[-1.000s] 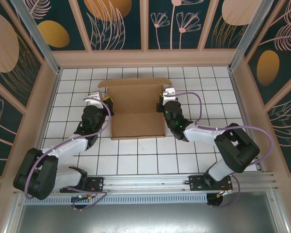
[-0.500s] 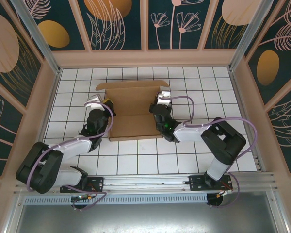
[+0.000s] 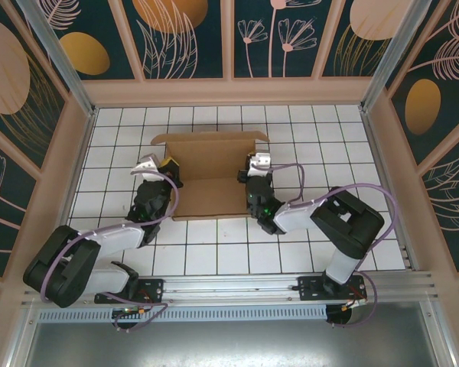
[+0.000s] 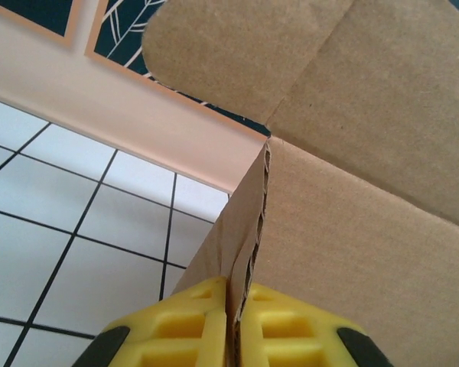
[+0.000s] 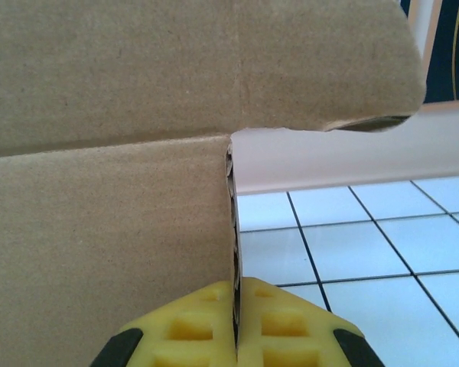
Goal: Fold the paper box
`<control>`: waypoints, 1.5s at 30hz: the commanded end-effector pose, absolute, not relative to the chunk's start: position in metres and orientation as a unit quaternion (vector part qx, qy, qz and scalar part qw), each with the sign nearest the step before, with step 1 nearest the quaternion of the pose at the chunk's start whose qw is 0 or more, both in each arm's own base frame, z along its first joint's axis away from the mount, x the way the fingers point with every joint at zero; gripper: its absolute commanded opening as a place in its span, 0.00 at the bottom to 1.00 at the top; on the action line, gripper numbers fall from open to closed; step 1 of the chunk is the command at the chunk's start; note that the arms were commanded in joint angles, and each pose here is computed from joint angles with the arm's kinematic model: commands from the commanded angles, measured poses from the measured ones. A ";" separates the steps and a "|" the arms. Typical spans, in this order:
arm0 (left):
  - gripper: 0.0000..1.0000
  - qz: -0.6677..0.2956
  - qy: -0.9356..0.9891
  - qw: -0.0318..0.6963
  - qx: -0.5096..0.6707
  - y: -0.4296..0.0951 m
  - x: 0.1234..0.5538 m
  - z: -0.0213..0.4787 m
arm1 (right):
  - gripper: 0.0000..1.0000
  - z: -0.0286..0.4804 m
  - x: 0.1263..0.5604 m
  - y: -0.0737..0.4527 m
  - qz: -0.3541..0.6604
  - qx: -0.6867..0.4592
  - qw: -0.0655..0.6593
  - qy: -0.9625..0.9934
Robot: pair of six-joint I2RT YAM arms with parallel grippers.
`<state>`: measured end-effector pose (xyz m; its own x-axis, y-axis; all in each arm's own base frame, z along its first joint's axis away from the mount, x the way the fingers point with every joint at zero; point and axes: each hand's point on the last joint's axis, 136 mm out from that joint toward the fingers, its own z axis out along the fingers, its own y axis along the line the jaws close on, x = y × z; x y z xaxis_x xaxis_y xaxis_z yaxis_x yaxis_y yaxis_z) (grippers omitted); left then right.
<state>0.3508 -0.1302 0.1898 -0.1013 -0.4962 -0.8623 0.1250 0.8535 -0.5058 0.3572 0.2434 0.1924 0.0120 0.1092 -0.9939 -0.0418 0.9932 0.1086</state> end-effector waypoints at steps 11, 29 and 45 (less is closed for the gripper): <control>0.02 -0.306 0.674 0.668 -0.076 -0.151 0.322 0.195 | 0.00 0.204 0.325 0.255 0.124 0.007 0.765 0.632; 0.00 -0.274 0.729 0.627 -0.021 -0.160 0.283 0.146 | 0.00 0.159 0.291 0.254 0.145 -0.056 0.728 0.667; 0.00 -0.277 0.762 0.585 -0.039 -0.144 0.259 0.116 | 0.00 0.127 0.261 0.247 0.157 -0.089 0.696 0.695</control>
